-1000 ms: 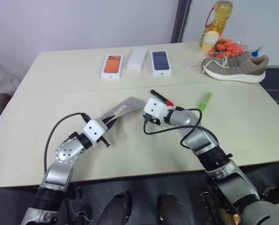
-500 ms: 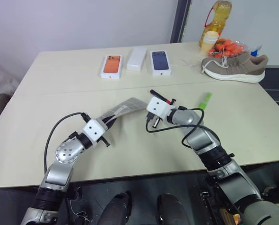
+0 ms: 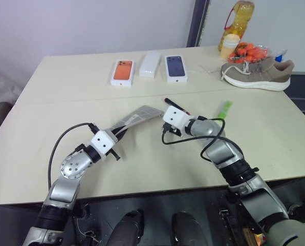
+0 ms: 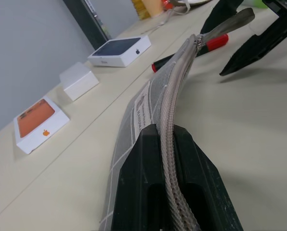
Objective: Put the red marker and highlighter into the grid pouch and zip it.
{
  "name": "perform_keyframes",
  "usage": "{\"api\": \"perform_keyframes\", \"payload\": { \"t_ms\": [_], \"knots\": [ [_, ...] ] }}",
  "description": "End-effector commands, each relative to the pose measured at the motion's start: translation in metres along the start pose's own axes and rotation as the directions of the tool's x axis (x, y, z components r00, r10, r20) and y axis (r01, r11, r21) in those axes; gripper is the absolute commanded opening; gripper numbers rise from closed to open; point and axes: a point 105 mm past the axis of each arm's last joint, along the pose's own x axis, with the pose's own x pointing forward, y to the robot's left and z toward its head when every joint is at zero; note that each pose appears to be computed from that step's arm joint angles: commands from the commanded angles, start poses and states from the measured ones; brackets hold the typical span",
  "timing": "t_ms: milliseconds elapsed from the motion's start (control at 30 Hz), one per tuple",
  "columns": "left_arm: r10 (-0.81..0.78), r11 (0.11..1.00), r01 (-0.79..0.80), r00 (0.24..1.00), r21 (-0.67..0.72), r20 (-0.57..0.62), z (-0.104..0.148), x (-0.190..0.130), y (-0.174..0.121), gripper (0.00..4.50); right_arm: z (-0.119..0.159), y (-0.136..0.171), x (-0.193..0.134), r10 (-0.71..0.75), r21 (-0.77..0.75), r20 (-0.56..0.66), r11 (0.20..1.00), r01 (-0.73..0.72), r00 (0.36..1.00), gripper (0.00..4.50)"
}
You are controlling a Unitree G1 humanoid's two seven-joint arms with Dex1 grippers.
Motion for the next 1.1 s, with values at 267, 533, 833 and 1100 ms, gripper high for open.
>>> {"api": "perform_keyframes", "payload": {
  "t_ms": [267,533,833,1100],
  "knots": [
    [0.056,0.997,-0.057,0.998,0.046,0.033,0.007,-0.002,0.016,0.00,0.028,-0.008,-0.014,-0.024,-0.007,0.098,1.000,0.024,0.995,0.07],
    [0.055,0.997,-0.057,0.998,0.042,0.044,0.009,0.001,0.012,0.00,0.059,0.015,-0.010,0.043,-0.028,0.174,0.999,-0.038,0.984,0.07],
    [0.030,0.999,-0.031,0.998,0.023,0.062,0.014,0.006,0.001,0.00,0.097,0.038,-0.007,0.123,-0.087,0.270,0.991,-0.103,0.955,0.07],
    [0.024,1.000,-0.024,0.997,0.004,0.070,0.017,0.012,-0.005,0.00,0.125,0.065,-0.013,0.264,-0.229,0.355,0.955,-0.191,0.897,0.07]
  ]
}}
